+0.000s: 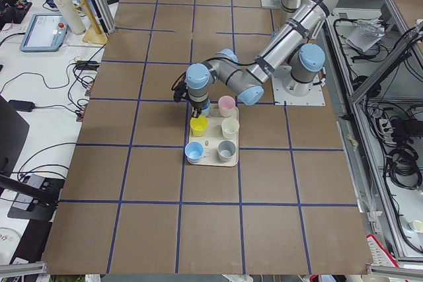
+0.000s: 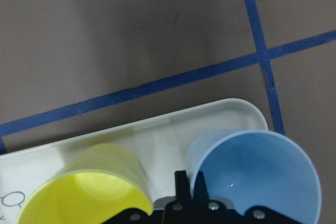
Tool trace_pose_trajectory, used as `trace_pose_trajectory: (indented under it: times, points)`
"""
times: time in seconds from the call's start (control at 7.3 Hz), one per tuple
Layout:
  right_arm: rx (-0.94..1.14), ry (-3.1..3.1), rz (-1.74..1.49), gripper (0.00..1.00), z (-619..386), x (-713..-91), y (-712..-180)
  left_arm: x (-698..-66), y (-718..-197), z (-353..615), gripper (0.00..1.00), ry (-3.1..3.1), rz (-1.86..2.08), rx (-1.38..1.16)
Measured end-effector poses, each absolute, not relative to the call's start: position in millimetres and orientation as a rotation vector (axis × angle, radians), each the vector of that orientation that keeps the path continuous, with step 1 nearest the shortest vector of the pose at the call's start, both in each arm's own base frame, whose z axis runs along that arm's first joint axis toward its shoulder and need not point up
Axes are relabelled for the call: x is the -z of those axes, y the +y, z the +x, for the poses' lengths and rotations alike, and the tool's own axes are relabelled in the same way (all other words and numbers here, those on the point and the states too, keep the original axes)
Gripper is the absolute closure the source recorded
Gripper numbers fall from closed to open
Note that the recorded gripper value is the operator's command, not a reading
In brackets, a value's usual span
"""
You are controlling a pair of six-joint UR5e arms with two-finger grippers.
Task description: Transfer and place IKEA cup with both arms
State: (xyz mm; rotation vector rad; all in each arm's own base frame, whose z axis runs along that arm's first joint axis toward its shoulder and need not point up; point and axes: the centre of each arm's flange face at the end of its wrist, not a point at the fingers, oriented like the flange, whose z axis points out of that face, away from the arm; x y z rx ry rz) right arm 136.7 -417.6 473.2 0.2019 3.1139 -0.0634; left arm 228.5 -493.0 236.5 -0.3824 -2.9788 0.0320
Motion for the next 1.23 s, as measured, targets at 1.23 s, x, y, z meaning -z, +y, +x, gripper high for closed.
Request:
trace_pose_trajectory:
  times: [1.23]
  points:
    - [0.063, 3.114, 0.172, 0.00, 122.2, -473.0, -423.3, -232.8, -494.0, 221.2, 1.00, -2.970, -0.369, -0.013]
